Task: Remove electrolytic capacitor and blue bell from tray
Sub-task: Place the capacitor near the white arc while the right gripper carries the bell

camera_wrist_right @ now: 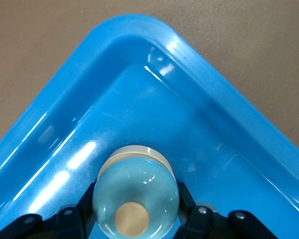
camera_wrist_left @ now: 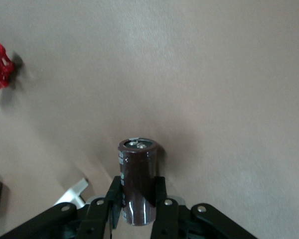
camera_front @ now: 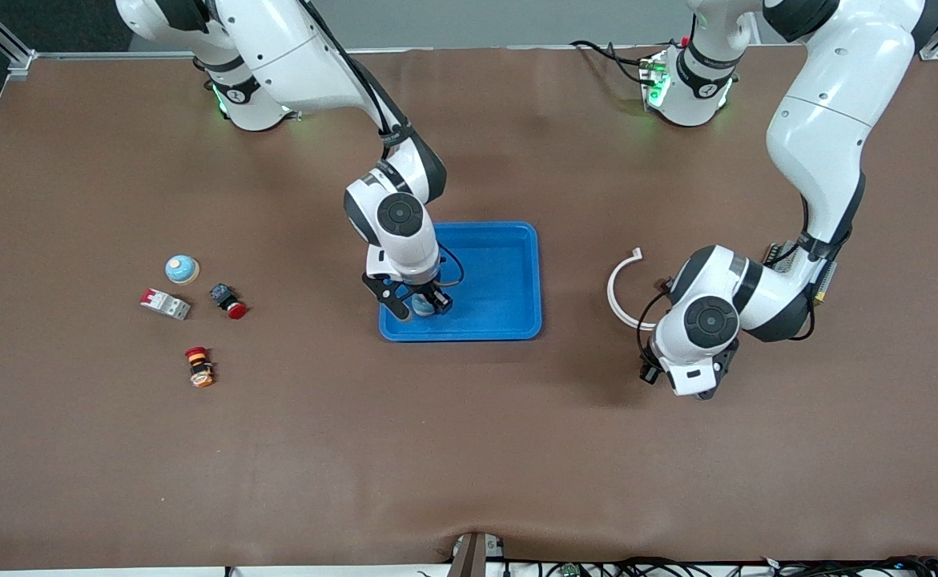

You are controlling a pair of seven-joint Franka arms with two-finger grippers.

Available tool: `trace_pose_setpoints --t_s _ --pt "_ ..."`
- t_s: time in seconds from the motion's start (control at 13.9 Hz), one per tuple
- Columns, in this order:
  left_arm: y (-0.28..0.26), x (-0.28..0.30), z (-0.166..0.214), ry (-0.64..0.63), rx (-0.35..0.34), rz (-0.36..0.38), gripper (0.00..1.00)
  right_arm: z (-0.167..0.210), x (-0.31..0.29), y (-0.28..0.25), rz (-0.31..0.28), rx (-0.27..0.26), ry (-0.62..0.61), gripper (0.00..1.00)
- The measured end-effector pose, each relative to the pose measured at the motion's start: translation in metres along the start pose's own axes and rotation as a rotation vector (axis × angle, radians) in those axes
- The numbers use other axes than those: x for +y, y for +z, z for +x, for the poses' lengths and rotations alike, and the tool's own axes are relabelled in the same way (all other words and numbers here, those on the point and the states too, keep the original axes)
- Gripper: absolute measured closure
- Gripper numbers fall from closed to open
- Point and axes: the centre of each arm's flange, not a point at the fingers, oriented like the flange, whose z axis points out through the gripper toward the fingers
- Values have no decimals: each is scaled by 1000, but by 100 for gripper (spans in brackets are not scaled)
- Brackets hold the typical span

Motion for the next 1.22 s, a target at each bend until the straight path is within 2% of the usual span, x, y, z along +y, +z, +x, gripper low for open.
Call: trace_pose_setpoints --t_s 0.14,0.29,0.36,0.58,0.65,0.79,1.01,1.22 --pt "-1 1 5 -6 5 -3 70 0 0 0 0 0 6 34" --pt "0 1 6 -8 5 -3 66 1 -1 -1 -6 0 7 34" --pt "-2 2 7 -9 6 -6 61 2 -1 -2 -26 1 2 34" --pt "-16 9 14 -20 15 -38 33 14 -7 -20 -121 -4 -68 34" --pt "-24 12 16 -24 20 -53 22 23 -9 -30 -133 -7 -91 34" --pt "-44 17 18 -15 32 -85 1 47 -12 -52 -120 -11 -133 34" --pt "-92 15 21 96 75 -101 0 98 -2 -89 -145 -37 -232 34" --pt "-150 3 26 223 135 -101 0 171 23 -138 -155 -68 -368 34"
